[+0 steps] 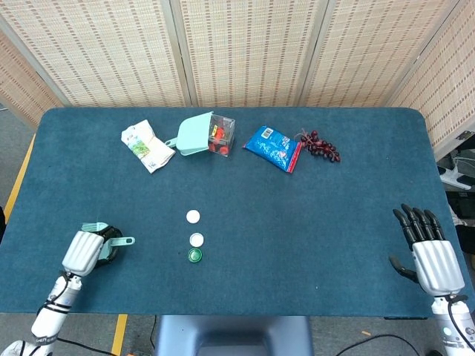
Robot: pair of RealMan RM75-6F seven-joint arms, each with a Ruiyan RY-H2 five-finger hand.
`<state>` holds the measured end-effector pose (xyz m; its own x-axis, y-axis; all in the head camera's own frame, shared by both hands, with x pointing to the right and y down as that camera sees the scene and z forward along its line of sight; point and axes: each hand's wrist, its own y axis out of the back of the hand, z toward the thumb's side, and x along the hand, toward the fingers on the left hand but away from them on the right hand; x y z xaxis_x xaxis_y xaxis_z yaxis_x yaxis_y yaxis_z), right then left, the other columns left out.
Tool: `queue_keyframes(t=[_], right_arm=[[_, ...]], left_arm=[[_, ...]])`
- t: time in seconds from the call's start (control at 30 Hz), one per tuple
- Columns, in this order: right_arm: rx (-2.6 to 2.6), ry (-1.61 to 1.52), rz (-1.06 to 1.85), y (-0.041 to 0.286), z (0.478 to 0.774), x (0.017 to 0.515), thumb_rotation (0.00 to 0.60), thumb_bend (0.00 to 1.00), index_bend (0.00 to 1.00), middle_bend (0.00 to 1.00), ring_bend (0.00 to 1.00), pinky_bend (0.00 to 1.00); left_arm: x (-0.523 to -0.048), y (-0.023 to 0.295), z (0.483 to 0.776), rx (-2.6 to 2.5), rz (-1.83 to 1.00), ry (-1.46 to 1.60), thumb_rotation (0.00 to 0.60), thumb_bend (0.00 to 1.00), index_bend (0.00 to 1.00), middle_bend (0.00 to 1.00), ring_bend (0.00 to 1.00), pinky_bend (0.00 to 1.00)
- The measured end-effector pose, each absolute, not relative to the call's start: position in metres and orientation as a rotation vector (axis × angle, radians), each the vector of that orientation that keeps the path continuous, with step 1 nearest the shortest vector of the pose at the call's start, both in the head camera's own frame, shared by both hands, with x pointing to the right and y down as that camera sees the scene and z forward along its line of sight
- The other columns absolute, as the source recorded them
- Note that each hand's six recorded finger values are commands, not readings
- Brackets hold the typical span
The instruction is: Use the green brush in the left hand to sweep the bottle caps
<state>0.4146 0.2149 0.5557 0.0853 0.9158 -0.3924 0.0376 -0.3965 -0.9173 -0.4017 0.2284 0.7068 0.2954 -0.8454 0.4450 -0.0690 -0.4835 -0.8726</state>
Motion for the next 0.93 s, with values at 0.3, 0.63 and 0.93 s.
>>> queue_keyframes(t=[0.3, 0.63, 0.93], right_arm=[[-1.582, -0.980, 1.405, 0.216, 0.552, 0.415, 0.600, 0.17, 0.00, 0.00, 0.00, 0.00], [-1.570, -0.991, 1.430, 0.216, 0.548, 0.421, 0.600, 0.17, 0.00, 0.00, 0.00, 0.00], [-1.550, -0.988, 1.467, 0.218, 0.546, 0.423, 0.600, 0.17, 0.00, 0.00, 0.00, 0.00]], left_arm=[[-0.374, 0.235, 0.715, -1.947, -1.245, 0.831, 0.600, 0.34, 0.00, 0.00, 0.64, 0.81], [-0.379, 0.229, 0.666, -1.890, -1.164, 0.927, 0.600, 0.34, 0.00, 0.00, 0.00, 0.23], [-0.443, 0.258, 0.584, -1.683, -1.398, 1.017, 0.600, 0.36, 0.00, 0.00, 0.00, 0.11]])
